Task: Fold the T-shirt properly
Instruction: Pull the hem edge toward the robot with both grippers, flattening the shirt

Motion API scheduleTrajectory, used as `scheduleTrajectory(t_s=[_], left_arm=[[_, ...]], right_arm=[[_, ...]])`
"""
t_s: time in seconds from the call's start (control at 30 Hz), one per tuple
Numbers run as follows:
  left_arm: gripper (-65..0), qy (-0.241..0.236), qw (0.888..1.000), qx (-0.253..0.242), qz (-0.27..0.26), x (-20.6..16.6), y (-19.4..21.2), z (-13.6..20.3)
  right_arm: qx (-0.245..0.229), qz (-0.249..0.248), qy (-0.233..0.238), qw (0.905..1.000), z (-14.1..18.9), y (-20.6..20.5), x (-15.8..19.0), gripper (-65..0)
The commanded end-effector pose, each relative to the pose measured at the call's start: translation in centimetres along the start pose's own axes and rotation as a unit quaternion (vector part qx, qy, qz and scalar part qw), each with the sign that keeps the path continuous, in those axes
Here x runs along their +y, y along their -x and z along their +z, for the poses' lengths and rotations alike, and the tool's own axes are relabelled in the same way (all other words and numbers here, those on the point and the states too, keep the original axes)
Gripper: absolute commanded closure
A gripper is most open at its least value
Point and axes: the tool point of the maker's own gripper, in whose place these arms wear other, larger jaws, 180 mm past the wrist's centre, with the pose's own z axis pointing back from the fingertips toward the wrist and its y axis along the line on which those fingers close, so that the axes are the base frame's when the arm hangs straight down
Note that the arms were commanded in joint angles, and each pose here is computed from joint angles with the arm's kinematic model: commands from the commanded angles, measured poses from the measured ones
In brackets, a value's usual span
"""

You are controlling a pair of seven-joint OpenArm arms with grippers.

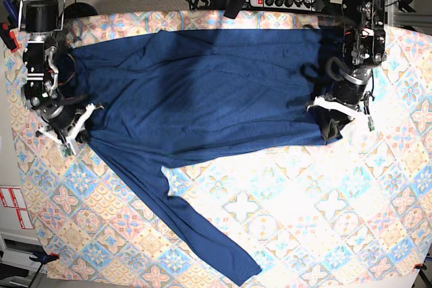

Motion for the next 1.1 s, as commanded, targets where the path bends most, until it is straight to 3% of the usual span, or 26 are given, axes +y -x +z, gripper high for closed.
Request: scheduleTrajectory(t_s=[0.0,0.4,1.07], left_arm=[[0.0,0.009,1.0,-0.023,-0.01,-0.3,-1.6,0.2],[0.0,-0.041,0.999,-0.01,-0.007,3.6,-0.4,2.5],[0.0,-0.055,0.998,0.035,-0.007,4.4,3.1,4.3]], right_arm=[[-0.018,0.005,0.021,0.9996,1.1,-1.0,-1.8,-0.8],[-0.03,0.018,0.05,0.9981,5.6,0.3,-2.4,-0.7],[-0.01,0.025,0.034,0.9991,6.7,2.7,-0.5,-0.7]])
